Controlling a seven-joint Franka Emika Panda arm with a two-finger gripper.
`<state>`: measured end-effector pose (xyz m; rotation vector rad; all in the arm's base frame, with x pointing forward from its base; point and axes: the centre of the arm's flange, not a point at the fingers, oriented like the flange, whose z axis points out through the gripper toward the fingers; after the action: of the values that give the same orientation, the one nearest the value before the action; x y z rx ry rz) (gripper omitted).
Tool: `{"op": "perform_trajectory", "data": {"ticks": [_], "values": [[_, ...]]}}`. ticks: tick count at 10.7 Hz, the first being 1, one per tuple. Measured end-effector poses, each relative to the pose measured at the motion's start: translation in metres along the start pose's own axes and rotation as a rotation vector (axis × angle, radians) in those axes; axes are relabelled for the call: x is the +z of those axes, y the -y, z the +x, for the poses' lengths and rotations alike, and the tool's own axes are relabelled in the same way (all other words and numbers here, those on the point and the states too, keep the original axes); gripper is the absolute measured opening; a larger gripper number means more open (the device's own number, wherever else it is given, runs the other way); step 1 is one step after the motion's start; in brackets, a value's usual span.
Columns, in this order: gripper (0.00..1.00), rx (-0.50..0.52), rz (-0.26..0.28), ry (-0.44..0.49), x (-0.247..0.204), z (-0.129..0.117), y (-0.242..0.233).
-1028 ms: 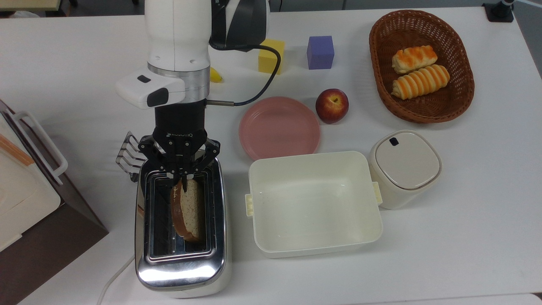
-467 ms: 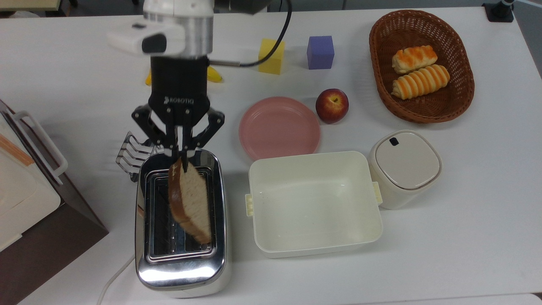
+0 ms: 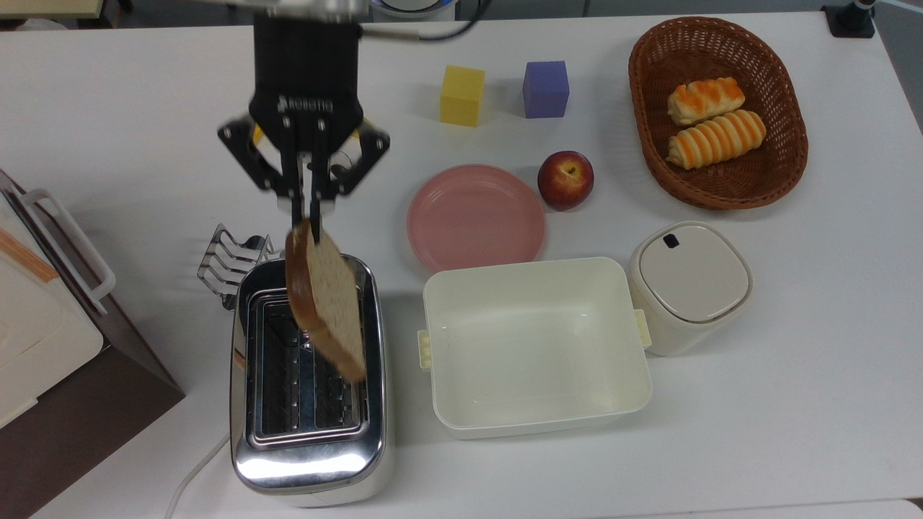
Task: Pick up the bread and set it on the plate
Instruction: 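Lift the bread slice straight up out of the toaster, then carry the bread slice over to the pink plate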
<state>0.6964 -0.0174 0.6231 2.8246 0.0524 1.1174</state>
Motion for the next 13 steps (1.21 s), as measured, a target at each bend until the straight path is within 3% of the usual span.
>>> {"op": "perform_trajectory", "data": {"ticks": [3, 6, 9, 13], "values": [[0.09, -0.018, -0.001, 0.147, -0.067, -0.003, -0.002], [0.09, -0.112, 0.077, 0.324, -0.099, -0.032, 0.028], [0.09, -0.165, 0.112, 0.437, -0.085, -0.059, 0.052], [0.09, -0.222, 0.141, 0.569, -0.024, -0.1, 0.071]]}}
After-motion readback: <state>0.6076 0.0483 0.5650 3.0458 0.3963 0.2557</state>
